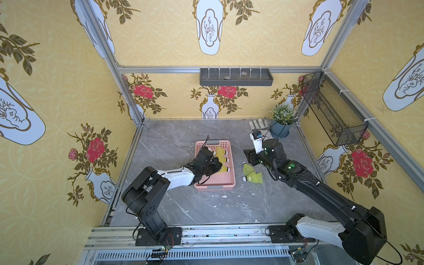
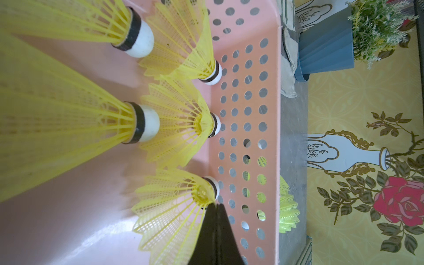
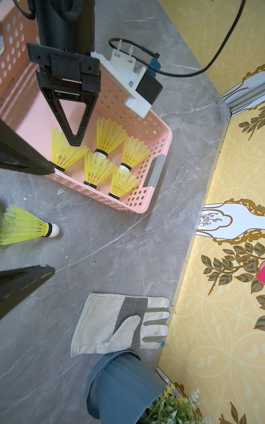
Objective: Put the shuttlecocks into the storage box
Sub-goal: Place the shuttlecock in the storage box.
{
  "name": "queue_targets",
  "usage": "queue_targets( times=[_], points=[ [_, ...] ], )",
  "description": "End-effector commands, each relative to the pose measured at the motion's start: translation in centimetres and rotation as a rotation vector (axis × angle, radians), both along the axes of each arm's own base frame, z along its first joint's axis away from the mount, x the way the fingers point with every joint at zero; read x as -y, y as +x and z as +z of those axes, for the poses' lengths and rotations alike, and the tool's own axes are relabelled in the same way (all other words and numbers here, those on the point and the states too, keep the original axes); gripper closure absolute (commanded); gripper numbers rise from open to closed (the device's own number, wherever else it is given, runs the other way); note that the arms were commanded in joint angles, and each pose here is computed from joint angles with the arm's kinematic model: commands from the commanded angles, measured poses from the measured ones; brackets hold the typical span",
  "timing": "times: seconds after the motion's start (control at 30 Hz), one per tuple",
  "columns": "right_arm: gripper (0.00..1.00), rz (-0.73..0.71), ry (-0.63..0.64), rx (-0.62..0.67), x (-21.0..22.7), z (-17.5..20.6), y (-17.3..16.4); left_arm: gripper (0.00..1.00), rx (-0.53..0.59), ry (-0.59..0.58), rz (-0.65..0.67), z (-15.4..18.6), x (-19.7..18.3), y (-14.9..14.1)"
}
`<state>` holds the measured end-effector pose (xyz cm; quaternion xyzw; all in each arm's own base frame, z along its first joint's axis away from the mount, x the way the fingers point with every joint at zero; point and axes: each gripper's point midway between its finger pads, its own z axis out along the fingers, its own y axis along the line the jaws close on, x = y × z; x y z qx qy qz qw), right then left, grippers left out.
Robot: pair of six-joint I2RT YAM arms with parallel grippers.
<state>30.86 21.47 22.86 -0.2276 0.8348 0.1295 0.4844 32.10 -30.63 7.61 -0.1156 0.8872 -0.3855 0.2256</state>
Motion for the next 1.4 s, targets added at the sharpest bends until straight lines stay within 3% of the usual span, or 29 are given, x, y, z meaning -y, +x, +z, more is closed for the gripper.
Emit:
queue_targets(
  times=[0.0, 0.2, 0.33, 0.5, 0.7, 0.9, 1.13, 1.37],
  points=[
    [0.36, -0.007, 0.004, 0.008, 0.1, 0.2, 0.1, 1.0, 0.01, -0.004, 0.003, -0.1, 0.2, 0.3],
    [0.36, -0.003, 0.003, 0.006, 0.0, 0.2, 0.2, 0.88, 0.007, -0.002, 0.0, -0.3, 0.3, 0.3],
    [0.36, -0.004, 0.005, 0.007, 0.0, 0.4, 0.2, 0.68, 0.016, -0.003, -0.001, -0.1, 0.3, 0.4],
    [0.35, -0.012, 0.012, 0.002, 0.0, 0.4, 0.2, 0.56, 0.041, 0.0, -0.004, 0.7, 0.3, 0.5],
    [0.35, -0.064, 0.018, -0.004, 0.7, 0.2, 0.5, 0.48, 0.09, 0.033, -0.006, 2.4, -0.4, 0.6],
    [0.34, -0.134, 0.038, -0.038, 1.5, -0.6, 0.6, 0.42, 0.161, 0.143, 0.003, 4.8, -2.4, 0.5],
    [0.34, -0.224, 0.059, -0.138, 2.6, -2.6, 0.0, 0.34, 0.289, 0.297, -0.033, 9.7, -5.8, -0.5],
    [0.34, -0.21, 0.074, -0.264, 2.4, -5.4, -1.7, 0.31, 0.372, 0.382, -0.127, 14.4, -10.5, -2.0]
  ],
)
